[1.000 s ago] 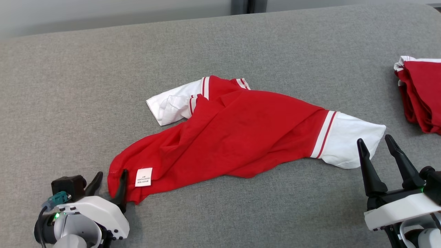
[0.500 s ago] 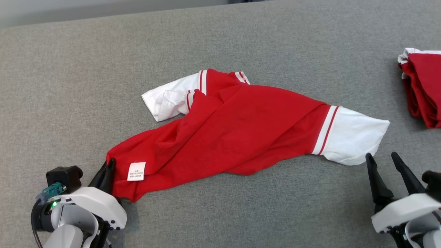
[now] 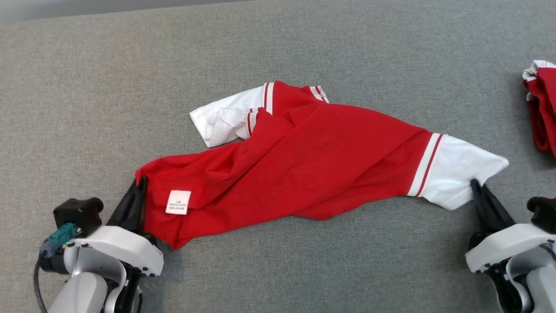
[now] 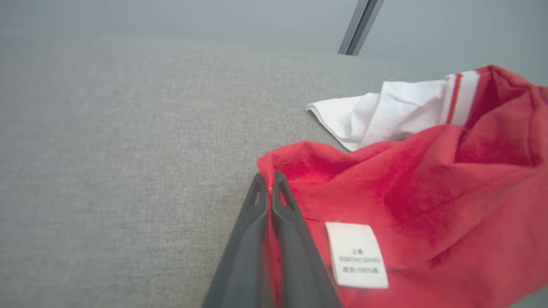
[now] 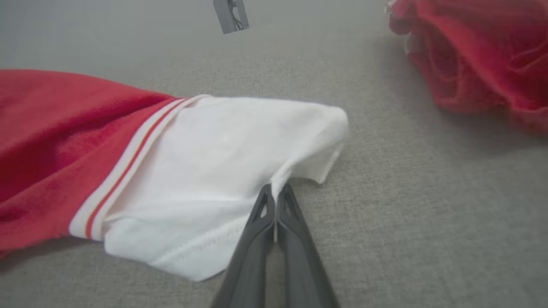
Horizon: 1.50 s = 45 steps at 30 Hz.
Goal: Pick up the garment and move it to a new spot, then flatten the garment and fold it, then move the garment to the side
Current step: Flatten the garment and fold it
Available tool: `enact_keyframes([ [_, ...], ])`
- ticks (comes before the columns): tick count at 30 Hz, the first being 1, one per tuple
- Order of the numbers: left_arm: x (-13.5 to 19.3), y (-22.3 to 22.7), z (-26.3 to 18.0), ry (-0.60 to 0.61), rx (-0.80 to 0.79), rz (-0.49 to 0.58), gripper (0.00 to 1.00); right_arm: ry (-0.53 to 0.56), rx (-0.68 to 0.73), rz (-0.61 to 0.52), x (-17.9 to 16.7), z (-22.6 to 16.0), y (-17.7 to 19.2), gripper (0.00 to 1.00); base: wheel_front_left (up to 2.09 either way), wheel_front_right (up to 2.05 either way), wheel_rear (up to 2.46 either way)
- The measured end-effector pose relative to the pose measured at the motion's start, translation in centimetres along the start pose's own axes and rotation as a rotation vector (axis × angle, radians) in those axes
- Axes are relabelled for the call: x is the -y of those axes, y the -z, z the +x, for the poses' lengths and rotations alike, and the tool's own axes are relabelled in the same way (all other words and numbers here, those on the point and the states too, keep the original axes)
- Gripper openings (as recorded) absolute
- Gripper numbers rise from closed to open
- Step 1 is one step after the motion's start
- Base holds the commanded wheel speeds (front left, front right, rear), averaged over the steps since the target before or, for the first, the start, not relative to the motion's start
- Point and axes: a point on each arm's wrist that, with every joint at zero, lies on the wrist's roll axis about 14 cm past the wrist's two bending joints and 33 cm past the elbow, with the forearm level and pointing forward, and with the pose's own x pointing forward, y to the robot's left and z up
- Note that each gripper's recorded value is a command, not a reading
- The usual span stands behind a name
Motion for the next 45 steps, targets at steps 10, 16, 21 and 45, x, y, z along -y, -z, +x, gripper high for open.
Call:
enact_keyframes([
  [10, 3.4, -10.9, -0.9, 0.116, 0.322, 0.029, 0.0, -0.069, 0.392, -0.113, -0.8, -0.9, -13.7, 0.0, 0.0, 0.0, 0.0],
  [16, 5.7, -19.2, -2.8, 0.194, 0.531, 0.073, 0.0, -0.081, 0.661, -0.242, -1.6, -4.4, -24.7, 0.0, 0.0, 0.0, 0.0],
  [21, 6.9, -25.0, -5.1, 0.234, 0.669, 0.101, 0.0, -0.078, 0.843, -0.302, -2.5, -8.0, -31.9, 0.0, 0.0, 0.0, 0.0],
  [45, 3.7, -27.0, -4.8, 0.132, 0.606, 0.123, 0.0, -0.009, 0.855, -0.279, -0.4, -9.2, -33.6, 0.0, 0.0, 0.0, 0.0],
])
